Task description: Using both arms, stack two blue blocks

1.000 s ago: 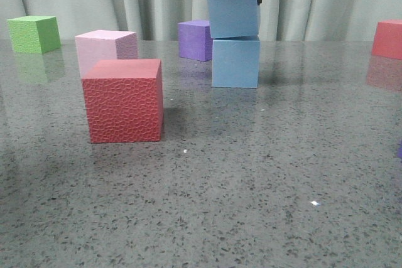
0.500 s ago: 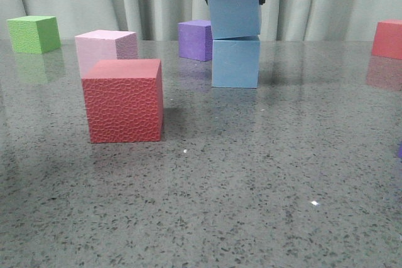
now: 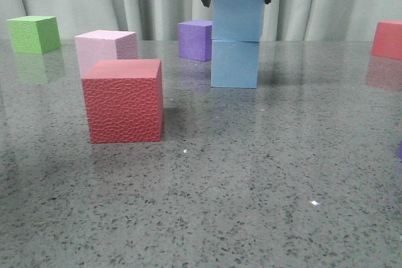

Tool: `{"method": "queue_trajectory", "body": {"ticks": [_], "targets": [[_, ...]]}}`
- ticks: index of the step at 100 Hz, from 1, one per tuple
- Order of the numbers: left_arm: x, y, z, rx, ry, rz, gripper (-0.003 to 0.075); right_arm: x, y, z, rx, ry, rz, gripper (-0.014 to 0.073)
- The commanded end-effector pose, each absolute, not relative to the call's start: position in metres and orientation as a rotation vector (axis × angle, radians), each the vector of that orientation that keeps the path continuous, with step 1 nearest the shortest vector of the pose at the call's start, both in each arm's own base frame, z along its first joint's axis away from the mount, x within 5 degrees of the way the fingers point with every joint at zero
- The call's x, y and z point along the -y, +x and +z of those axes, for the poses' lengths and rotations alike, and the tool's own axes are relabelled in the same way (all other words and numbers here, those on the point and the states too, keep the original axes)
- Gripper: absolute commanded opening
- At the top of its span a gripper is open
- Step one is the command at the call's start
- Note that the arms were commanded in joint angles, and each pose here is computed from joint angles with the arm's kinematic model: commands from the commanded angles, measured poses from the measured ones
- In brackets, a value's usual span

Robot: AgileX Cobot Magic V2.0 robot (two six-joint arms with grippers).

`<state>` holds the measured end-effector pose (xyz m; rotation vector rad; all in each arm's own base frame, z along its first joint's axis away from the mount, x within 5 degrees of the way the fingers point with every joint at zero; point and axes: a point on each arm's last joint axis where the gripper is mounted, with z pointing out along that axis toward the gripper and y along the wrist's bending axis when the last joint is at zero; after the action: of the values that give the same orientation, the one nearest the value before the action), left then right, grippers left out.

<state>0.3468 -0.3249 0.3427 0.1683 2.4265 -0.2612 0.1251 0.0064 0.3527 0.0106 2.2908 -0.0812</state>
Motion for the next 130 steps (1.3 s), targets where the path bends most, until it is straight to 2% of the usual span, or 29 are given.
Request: {"method": "queue_trajectory", "body": {"ticks": [1, 16, 57, 110, 130], "targets": [[0.316, 0.334, 0.391, -2.31, 0.151, -0.349, 0.0549, -0.006, 0.127, 0.366, -2.201, -0.003, -0.083, 0.0623], [0.312, 0.33, 0.402, -2.316, 0.135, -0.359, 0.0549, -0.006, 0.127, 0.366, -2.201, -0.003, -0.083, 0.0623], [0.303, 0.32, 0.433, -2.284, 0.272, -0.357, 0.0547, -0.006, 0.127, 0.366, -2.201, -0.003, -0.083, 0.0623], [0.244, 0.331, 0.473, -2.218, 0.265, -0.335, 0.0547, -0.006, 0.127, 0.365, -2.206, -0.002, -0.084, 0.0623], [0.209, 0.337, 0.488, -2.193, 0.224, -0.317, 0.0547, -0.006, 0.127, 0.365, -2.207, -0.002, -0.085, 0.0623]]}}
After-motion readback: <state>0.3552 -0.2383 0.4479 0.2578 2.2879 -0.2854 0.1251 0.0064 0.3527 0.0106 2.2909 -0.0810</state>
